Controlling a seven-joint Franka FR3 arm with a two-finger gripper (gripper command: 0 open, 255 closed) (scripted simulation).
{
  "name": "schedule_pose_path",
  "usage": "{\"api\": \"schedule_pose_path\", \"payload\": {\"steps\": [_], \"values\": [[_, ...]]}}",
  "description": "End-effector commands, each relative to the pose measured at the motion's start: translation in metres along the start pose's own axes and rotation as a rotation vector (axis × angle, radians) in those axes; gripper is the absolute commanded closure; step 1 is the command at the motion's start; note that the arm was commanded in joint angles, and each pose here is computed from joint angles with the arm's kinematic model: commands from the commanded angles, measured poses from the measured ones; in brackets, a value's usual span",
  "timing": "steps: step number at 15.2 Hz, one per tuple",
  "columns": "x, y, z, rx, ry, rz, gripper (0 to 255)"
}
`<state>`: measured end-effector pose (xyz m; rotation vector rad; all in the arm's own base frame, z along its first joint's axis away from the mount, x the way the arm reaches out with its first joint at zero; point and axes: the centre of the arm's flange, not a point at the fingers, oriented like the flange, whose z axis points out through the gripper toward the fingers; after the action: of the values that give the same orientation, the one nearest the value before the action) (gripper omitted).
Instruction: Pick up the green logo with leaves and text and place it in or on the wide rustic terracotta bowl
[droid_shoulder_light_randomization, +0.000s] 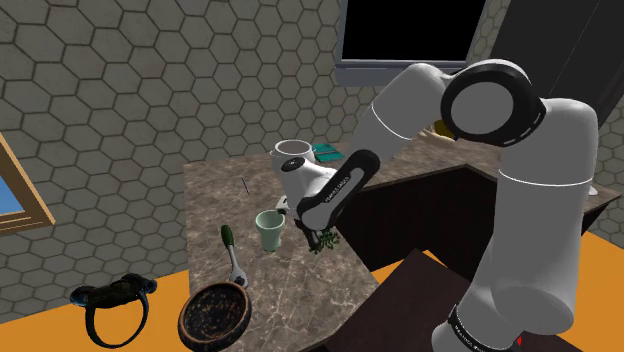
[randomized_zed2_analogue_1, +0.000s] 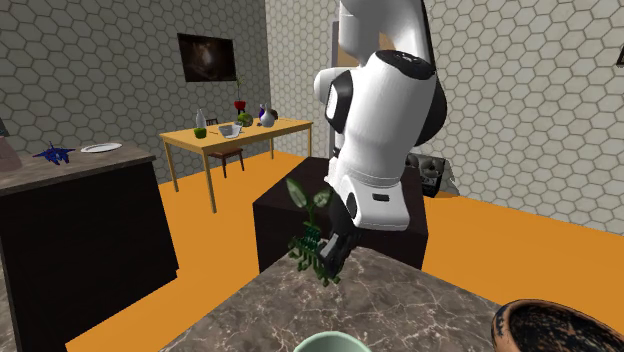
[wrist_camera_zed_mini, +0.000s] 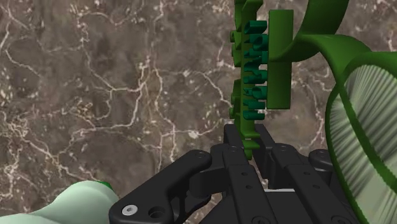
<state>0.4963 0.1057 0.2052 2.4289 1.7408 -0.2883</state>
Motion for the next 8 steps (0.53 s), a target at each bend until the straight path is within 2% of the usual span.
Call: {"api": "schedule_pose_path", "payload": {"steps": [1, 8], "values": [[-0.002, -0.001, -0.011, 0.0, 0.0, 0.0, 255], [-0.011, -0.001, -0.047, 0.0, 0.0, 0.0, 255]]}}
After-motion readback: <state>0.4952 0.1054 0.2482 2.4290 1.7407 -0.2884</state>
